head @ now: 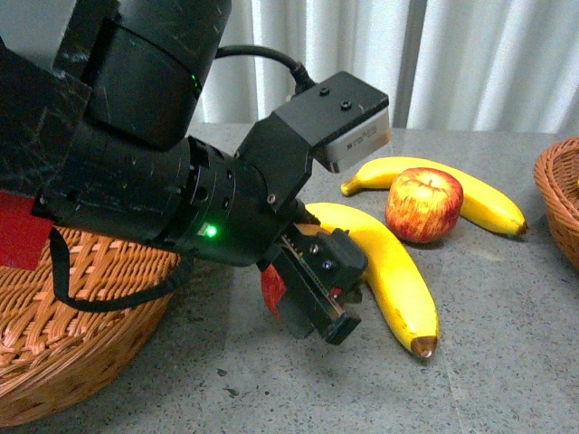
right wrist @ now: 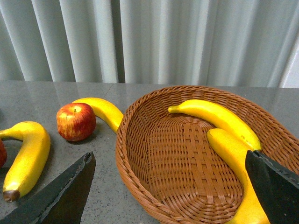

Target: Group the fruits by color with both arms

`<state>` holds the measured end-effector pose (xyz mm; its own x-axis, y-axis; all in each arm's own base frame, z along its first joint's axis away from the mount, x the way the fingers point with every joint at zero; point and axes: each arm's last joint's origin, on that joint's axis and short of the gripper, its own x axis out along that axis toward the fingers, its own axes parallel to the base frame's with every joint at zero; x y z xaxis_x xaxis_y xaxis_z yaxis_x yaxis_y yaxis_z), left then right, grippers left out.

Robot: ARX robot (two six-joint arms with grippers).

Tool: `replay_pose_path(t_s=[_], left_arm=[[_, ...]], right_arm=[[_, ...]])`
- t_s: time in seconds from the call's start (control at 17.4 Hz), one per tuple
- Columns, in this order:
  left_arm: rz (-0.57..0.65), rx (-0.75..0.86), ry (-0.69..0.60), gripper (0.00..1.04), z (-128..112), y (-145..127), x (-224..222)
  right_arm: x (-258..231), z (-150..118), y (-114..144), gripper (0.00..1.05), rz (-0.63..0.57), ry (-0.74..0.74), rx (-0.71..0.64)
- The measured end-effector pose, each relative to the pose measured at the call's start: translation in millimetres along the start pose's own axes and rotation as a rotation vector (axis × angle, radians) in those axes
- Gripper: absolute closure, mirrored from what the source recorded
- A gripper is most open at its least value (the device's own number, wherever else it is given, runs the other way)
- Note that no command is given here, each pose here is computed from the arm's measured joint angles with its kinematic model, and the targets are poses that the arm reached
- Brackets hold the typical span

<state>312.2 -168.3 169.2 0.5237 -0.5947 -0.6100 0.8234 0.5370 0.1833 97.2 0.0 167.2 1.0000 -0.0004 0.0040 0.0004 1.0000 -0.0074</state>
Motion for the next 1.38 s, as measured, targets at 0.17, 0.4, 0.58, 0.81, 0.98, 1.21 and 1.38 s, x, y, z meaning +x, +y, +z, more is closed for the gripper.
replay_pose_path(t_s=[0.17,0.4,0.58,0.81,0.98,1.21,1.38], left_arm=[[0.179,-0.004,-0.122,0.42,38,16,-28],[0.558,-0.253,-0.231,0.43,46,49,-88],[0.736,-0.507,-0.168,0.43,0,67,-109],[0.883,-0.728,-0.106,0.43,-51,66,-120],[0.97,-0.803,-0.079,0.43,-76,68,-125],[0.959,-0.815,-0.073,0.24,-80,70,-122],[0.953,-0.807,-0.085,0.07,-76,68,-124]], right_arm=[[0,0,0,0.07,0.0,0.0,0.0],[0,0,0,0.07,0.0,0.0,0.0],[0,0,0,0.07,0.0,0.0,0.0],[0,0,0,0.07,0.0,0.0,0.0],[0,0,0,0.07,0.0,0.0,0.0],[0,0,0,0.07,0.0,0.0,0.0],[0,0,0,0.07,0.0,0.0,0.0]])
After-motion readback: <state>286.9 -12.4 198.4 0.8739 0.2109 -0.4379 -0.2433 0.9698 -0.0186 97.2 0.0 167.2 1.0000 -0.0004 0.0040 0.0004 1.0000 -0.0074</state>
